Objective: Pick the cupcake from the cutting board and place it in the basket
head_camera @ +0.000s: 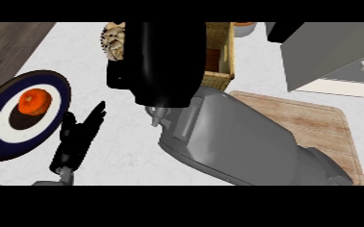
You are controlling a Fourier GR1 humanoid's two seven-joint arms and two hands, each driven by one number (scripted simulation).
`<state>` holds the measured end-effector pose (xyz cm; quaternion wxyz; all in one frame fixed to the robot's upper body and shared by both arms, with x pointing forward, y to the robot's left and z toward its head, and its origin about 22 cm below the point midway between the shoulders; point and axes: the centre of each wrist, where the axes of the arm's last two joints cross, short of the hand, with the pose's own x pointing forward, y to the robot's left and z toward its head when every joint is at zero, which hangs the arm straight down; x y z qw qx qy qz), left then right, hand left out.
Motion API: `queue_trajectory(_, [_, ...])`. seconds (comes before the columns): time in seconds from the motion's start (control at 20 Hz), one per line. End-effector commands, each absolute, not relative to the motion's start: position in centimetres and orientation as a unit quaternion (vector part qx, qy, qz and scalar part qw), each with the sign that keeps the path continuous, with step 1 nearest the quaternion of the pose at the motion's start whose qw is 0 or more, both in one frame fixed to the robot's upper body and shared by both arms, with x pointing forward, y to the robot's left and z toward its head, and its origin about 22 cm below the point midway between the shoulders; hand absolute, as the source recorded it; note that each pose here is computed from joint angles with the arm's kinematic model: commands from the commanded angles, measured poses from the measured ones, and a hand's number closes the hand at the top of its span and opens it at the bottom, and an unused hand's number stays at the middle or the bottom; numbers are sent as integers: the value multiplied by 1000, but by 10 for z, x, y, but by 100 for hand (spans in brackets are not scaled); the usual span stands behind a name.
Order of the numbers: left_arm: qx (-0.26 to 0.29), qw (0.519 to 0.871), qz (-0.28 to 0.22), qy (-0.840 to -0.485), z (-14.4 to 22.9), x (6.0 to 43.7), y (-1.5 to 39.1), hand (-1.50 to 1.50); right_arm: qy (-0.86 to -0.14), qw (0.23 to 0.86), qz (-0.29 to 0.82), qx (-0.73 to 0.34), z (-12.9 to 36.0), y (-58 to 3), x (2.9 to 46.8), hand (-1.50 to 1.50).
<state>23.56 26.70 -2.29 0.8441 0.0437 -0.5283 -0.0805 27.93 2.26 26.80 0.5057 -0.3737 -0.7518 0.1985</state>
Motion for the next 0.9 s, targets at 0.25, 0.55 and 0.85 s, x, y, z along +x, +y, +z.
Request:
queue_trajectory(0.25, [57, 870, -66, -485, -42, 223, 274, 0, -707, 574, 84, -404, 346, 52, 291, 150])
queue_trajectory(0.55, [45, 866, -61, -494, -36, 219, 276, 0, -670, 601, 86, -428, 360, 59, 321, 150])
queue_trajectory(0.85, [58, 866, -53, -494, -43, 215, 271, 0, -669, 603, 84, -426, 356, 63, 345, 150])
